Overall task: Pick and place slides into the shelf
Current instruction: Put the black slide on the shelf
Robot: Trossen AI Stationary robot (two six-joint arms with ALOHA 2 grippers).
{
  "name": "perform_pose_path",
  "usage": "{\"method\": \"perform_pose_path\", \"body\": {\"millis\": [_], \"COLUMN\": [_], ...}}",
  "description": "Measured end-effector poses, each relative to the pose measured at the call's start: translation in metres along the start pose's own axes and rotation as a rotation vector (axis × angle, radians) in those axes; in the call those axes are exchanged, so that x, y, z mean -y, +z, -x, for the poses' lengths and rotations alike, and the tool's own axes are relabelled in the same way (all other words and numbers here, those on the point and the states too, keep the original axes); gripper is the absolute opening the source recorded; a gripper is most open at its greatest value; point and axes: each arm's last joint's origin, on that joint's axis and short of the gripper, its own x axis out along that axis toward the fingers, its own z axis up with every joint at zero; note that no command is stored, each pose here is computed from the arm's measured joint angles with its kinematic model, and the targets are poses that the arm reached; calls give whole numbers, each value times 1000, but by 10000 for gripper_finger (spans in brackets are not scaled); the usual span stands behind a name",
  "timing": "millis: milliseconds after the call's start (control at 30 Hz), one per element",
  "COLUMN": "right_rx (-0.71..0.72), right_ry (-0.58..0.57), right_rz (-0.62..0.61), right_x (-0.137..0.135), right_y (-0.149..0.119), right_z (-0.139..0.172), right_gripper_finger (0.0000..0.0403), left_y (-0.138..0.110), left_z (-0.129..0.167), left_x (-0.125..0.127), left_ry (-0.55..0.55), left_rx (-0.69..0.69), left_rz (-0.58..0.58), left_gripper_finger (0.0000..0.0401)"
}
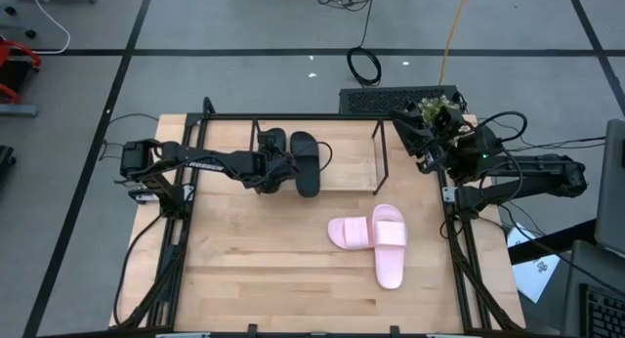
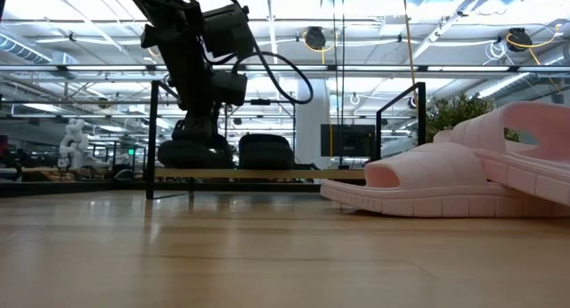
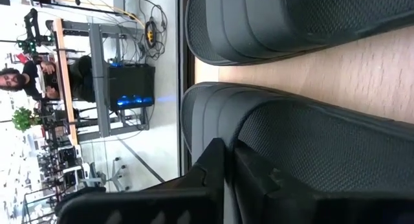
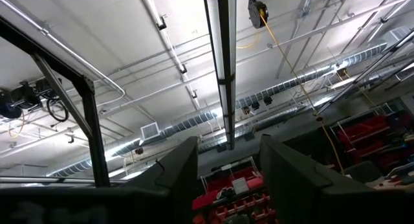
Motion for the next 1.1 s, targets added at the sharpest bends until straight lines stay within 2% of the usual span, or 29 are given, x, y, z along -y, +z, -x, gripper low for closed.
{"method": "perform_pose_path", "body": {"millis": [333, 533, 1100], "right_rx": [0, 0, 0], "right_ry": [0, 0, 0], "right_rz": [0, 0, -1], "right_x": [0, 0, 0], "right_y": [0, 0, 0], "right_z": [0, 0, 0], "right_gripper_finger": [157, 157, 157], "left_y": [2, 2, 3], "left_z": [7, 7, 10], "left_x": [5, 3, 5], "left_ry": [2, 51, 49], "left_rx": [22, 5, 14], "left_rz": [5, 15, 33], "left_gripper_finger": [56, 72, 74]}}
